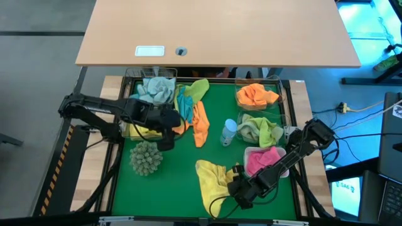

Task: Sort microfiber towel by color & place in baskets
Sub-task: Put the yellow microfiber towel into the bottom left transparent bin

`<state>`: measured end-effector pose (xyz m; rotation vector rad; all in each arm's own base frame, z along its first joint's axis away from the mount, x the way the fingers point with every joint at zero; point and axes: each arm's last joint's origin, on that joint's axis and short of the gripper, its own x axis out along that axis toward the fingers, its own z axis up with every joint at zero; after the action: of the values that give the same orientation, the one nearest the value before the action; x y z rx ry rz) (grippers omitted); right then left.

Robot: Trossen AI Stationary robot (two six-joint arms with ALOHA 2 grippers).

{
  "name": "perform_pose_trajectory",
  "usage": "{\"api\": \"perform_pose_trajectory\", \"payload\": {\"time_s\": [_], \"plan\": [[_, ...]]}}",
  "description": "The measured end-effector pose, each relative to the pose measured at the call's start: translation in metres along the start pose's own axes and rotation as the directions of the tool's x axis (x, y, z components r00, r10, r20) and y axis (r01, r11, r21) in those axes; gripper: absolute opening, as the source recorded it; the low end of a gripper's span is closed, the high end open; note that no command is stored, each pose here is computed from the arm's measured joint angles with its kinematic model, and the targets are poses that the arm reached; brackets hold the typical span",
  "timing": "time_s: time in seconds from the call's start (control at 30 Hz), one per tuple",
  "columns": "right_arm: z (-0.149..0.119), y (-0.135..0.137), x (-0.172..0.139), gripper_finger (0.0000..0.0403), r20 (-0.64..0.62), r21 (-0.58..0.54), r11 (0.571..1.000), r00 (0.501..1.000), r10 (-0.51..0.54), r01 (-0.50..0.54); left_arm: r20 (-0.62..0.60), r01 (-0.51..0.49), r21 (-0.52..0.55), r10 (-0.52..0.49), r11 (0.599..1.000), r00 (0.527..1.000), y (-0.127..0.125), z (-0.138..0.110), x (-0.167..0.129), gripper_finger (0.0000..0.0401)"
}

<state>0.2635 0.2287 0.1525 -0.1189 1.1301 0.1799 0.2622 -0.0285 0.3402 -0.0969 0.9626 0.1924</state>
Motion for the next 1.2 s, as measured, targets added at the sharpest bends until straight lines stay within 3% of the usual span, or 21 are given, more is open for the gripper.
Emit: {"api": "perform_pose_trajectory", "payload": {"time_s": [0.23,0.43,0.57,0.9,1.03,1.2], "plan": [[0.0,0.0,0.0,0.0009,-0.003,0.0,1.0,1.0,0.009,-0.009,0.03,0.03,0.021,-0.031,0.999,0.999,-0.01,0.0,-0.002,0.0157],[0.001,0.0,-0.003,0.0025,0.009,0.004,1.0,1.0,-0.002,0.002,0.04,0.047,0.038,-0.049,0.998,0.998,-0.017,-0.001,-0.003,0.0157],[0.007,-0.006,-0.016,0.0007,0.046,0.023,1.0,0.999,0.009,-0.01,0.034,0.054,0.051,-0.056,0.997,0.998,-0.021,-0.002,-0.003,0.0157],[0.03,-0.044,-0.057,0.0004,0.195,0.047,0.999,0.981,-0.021,0.012,0.114,0.108,0.078,-0.117,0.991,0.987,-0.036,0.002,-0.006,0.0157],[0.038,-0.061,-0.064,0.0007,0.23,0.096,0.995,0.972,-0.04,0.018,0.168,0.133,0.111,-0.151,0.985,0.974,-0.046,0.007,-0.004,0.0157],[0.043,-0.071,-0.065,0.0008,0.241,0.051,0.998,0.969,-0.049,0.038,0.188,0.146,0.177,-0.179,0.973,0.966,-0.062,0.014,0.015,0.0157]]}}
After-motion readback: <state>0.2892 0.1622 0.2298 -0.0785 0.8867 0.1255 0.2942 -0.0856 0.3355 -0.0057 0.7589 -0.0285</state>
